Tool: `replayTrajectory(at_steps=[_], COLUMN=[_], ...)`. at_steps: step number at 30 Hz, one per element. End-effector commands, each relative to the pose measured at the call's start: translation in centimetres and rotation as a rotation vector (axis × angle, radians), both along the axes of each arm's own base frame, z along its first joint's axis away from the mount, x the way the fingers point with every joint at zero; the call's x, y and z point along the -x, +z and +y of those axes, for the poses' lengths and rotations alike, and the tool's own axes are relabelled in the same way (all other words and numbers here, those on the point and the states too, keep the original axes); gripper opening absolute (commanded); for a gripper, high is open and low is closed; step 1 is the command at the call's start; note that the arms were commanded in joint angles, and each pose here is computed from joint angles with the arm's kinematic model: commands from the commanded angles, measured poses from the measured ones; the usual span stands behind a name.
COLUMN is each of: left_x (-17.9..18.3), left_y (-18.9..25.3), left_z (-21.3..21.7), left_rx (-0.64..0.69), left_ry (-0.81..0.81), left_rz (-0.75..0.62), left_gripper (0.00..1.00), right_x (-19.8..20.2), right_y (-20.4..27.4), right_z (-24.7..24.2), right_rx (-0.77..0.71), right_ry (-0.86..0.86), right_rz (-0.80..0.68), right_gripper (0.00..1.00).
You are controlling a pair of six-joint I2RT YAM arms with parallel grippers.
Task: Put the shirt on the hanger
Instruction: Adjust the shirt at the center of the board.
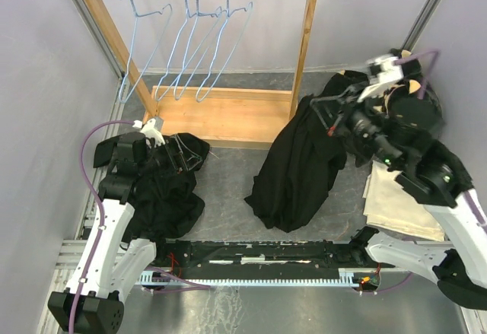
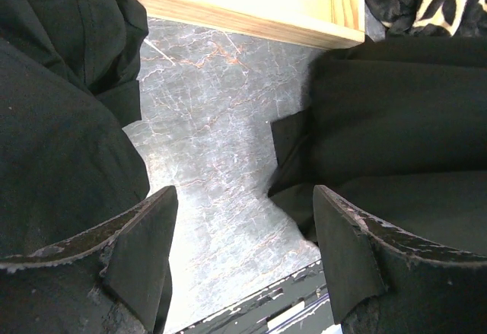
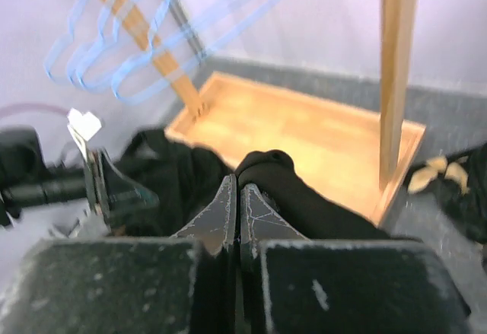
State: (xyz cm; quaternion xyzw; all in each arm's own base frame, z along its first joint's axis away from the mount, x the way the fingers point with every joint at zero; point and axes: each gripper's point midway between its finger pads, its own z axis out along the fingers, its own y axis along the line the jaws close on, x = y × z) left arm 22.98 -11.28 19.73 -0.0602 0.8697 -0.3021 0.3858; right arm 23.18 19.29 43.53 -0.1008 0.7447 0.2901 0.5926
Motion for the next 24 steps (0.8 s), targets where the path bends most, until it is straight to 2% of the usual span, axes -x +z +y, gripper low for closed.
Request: replayTrajectory(at_steps=[1, 6, 11, 16, 19, 24], left_x=[-0.1, 0.0, -0.1, -0.1, -0.1, -0.2], left_y=[1.3, 1.4, 1.5, 1.8, 1.8, 1.7], left_z=[0.1, 0.2, 0.4, 0.8, 0.8, 0.8], left_rx=[-0.004, -0.006, -0.014, -0.025, -0.030, -0.028], left_ry=[0.005, 0.012, 0.022, 0.038, 0.038, 0.038], left_rz=[-0.038, -0.044, -0.047, -0.060, -0.061, -0.053], left_gripper=[0.78, 0.78, 0.78, 0.78, 0.78, 0.78], right_x=[0.2, 0.7, -0.3, -1.8, -2.0, -2.6], right_y=[10.0, 15.5, 16.3, 11.9, 8.3, 0.9], right_z=[-4.0, -6.3, -5.3, -2.6, 0.6, 6.9], right_rx=[-0.243, -0.272, -0.214, -0.171, -0.166, -0.252], right_ry=[-0.171, -0.237, -0.226, -0.168, -0.043, 0.134], right_rz=[-0.219, -0.349, -0.358, -0.274, -0.229, -0.080], right_gripper=[0.00, 0.00, 0.00, 0.00, 0.00, 0.00])
